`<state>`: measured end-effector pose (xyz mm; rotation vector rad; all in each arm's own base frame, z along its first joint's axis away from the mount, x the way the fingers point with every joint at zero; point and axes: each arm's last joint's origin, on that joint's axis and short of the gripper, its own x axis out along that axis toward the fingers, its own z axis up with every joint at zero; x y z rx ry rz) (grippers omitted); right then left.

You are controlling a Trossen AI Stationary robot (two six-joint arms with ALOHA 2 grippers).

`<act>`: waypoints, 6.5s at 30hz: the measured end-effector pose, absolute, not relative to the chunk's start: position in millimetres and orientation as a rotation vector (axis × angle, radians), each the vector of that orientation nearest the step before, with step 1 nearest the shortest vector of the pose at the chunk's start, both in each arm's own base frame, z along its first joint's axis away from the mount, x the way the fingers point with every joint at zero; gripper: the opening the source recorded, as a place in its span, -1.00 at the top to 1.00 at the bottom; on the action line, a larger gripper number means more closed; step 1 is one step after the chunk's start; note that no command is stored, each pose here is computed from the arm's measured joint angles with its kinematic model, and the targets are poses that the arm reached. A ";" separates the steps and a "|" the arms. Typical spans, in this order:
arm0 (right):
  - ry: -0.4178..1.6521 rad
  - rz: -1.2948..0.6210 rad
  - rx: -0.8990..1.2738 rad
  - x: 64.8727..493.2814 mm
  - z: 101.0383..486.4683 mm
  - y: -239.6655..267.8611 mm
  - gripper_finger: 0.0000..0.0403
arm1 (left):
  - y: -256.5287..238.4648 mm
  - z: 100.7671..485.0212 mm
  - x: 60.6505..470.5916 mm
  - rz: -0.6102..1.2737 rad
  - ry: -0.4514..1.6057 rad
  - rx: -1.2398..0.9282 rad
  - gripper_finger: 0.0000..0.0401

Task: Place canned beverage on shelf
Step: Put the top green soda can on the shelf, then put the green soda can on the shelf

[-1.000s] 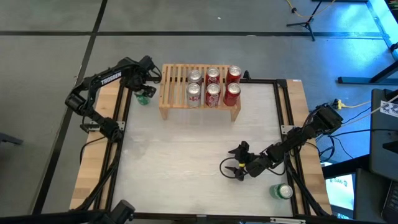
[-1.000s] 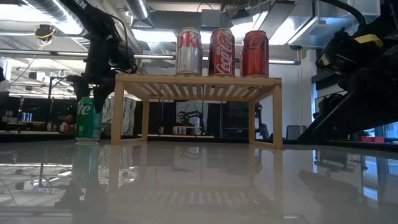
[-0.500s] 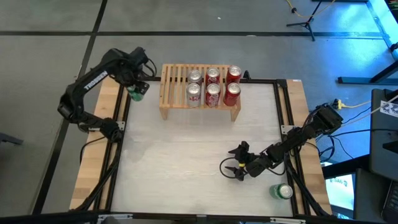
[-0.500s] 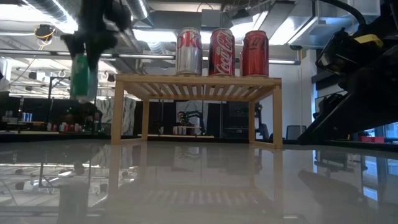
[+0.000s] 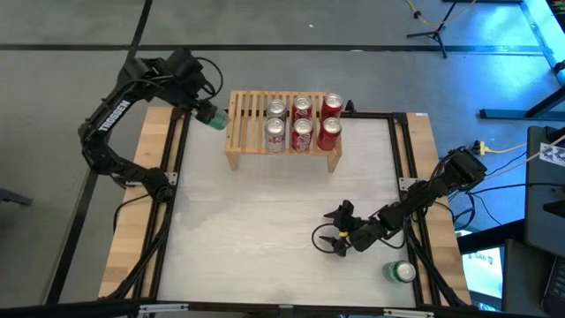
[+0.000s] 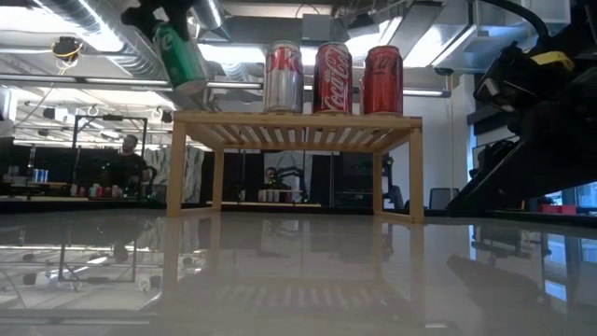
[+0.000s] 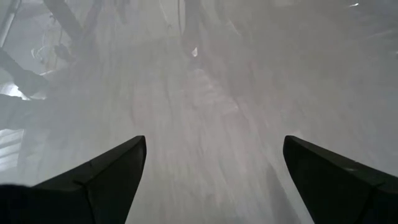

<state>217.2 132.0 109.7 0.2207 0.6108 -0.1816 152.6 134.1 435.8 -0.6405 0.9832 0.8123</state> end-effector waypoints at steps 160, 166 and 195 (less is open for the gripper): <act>1.312 -0.286 0.600 123.8 290.9 211.9 -0.86 | -172.7 177.7 265.4 -0.065 0.385 -0.265 -0.83; 1.407 -0.363 0.622 107.0 289.3 213.8 -0.86 | -188.6 165.0 265.4 -0.101 0.366 -0.338 -0.83; 1.501 -0.481 0.488 101.3 234.3 262.2 -0.83 | -202.6 166.6 259.2 -0.090 0.289 -0.381 -0.83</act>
